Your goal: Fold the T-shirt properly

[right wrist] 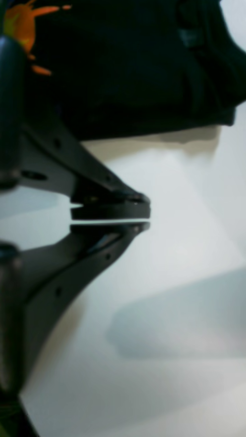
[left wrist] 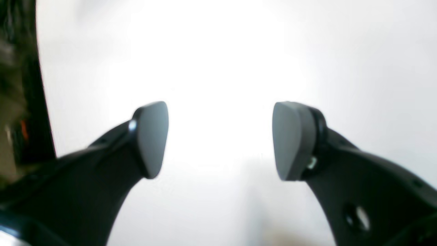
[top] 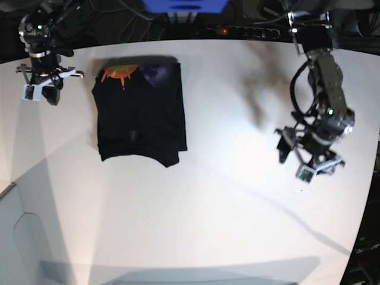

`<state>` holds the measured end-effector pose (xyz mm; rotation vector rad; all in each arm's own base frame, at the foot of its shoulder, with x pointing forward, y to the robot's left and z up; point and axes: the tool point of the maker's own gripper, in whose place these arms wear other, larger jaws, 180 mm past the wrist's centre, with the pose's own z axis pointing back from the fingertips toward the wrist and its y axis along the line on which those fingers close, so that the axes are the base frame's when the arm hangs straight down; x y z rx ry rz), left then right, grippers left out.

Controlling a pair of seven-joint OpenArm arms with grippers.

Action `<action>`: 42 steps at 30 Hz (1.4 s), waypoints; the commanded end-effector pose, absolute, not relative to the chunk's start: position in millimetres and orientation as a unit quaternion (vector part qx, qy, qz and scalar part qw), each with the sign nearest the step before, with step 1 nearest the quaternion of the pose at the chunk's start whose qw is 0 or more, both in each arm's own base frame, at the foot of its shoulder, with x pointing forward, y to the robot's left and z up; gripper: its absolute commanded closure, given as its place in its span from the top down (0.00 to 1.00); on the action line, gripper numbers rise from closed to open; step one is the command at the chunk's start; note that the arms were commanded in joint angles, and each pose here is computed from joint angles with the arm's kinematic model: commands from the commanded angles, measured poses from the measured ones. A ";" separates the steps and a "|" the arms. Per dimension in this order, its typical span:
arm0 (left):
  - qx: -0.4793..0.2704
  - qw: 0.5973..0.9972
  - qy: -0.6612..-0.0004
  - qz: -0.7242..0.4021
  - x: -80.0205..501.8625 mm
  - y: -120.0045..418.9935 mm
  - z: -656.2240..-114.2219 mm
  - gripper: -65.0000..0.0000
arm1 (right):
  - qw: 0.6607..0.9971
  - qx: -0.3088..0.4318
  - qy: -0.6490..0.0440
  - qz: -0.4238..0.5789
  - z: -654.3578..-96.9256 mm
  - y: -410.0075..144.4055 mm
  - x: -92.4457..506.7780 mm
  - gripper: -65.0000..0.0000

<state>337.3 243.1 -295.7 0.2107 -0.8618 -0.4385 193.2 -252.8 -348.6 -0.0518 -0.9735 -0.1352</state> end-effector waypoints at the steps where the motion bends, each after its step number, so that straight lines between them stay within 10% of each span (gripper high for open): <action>1: 0.117 0.882 -0.416 -0.189 324.7 262.8 -291.5 0.70 | 0.876 -0.015 -0.479 -0.054 -344.2 -246.6 194.9 0.00; 18: 0.084 0.963 -0.251 -0.055 134.8 327.2 -371.7 0.68 | 0.898 0.074 -0.434 -0.005 -376.7 -178.9 183.1 0.00; 29: 0.033 0.987 -0.156 -0.007 42.3 287.6 -411.3 0.01 | 0.916 0.008 -0.401 -0.015 -366.7 -217.3 133.4 0.00; 42: -0.013 0.996 -0.076 0.045 -47.5 253.9 -439.2 0.00 | 0.970 -0.017 -0.239 -0.036 -401.7 -245.2 5.4 0.00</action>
